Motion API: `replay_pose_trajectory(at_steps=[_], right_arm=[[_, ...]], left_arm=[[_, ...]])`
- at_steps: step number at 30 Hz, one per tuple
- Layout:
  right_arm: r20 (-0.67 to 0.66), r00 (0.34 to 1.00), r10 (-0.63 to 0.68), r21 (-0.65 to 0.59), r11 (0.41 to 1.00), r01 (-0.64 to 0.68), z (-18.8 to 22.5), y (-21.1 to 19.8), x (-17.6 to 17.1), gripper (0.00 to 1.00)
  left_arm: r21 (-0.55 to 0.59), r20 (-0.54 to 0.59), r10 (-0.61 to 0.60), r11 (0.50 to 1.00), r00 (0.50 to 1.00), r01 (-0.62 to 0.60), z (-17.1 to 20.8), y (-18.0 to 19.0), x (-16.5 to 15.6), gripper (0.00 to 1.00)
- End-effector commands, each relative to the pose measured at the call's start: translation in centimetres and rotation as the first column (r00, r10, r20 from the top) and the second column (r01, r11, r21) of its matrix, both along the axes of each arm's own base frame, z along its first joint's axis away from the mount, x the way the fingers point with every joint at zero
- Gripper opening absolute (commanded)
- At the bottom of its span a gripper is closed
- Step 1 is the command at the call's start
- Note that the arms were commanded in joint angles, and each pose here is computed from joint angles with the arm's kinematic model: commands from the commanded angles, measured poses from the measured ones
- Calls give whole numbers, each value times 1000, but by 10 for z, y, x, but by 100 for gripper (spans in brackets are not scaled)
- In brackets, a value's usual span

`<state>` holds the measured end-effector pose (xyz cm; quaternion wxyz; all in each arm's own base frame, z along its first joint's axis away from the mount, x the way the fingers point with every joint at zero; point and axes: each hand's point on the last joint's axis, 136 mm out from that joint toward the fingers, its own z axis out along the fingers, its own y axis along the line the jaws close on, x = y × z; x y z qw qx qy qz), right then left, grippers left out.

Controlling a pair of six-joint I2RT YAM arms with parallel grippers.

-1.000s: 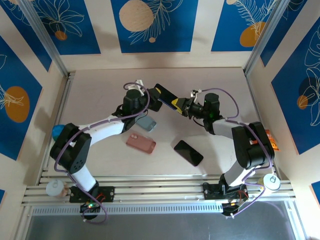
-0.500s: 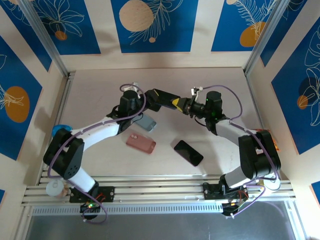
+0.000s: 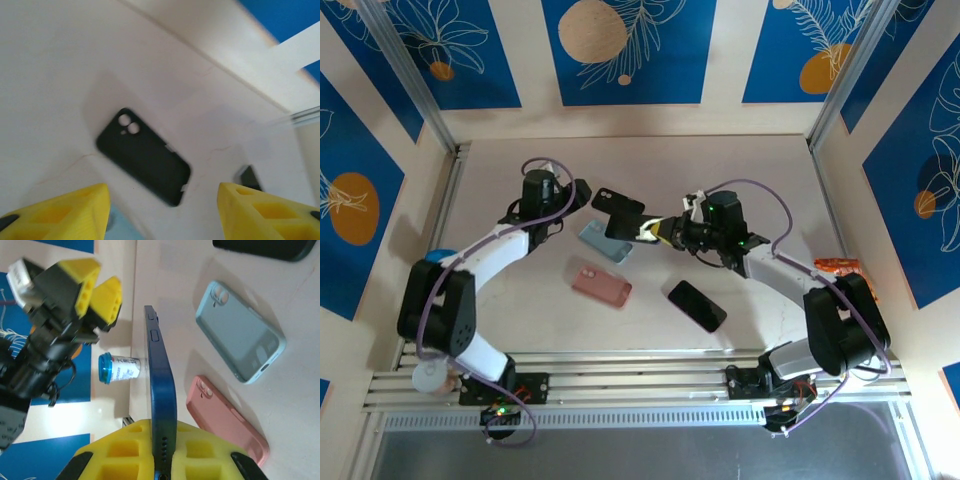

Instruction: Put the phone into the phone case

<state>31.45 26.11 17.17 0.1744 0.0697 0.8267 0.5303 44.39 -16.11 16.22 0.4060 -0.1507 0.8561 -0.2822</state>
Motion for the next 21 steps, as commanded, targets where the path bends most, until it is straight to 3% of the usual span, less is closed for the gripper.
replay_pose_trajectory(at_steps=[1, 10, 21], right_arm=[[8, 1000, 3, 6, 1000, -3, 2, 17, 9, 0], [-80, 997, 3, 7, 1000, -2, -35, 45, 21, 0], [-126, 992, -4, -8, 1000, 3, -55, 48, 31, 0]], left_arm=[[66, -124, -93, 993, 988, 101, -49, -6, -1, 58], [117, -160, -123, 983, 979, 143, -91, -11, 19, 56], [58, -212, -145, 985, 966, 160, -123, -17, 0, 58]])
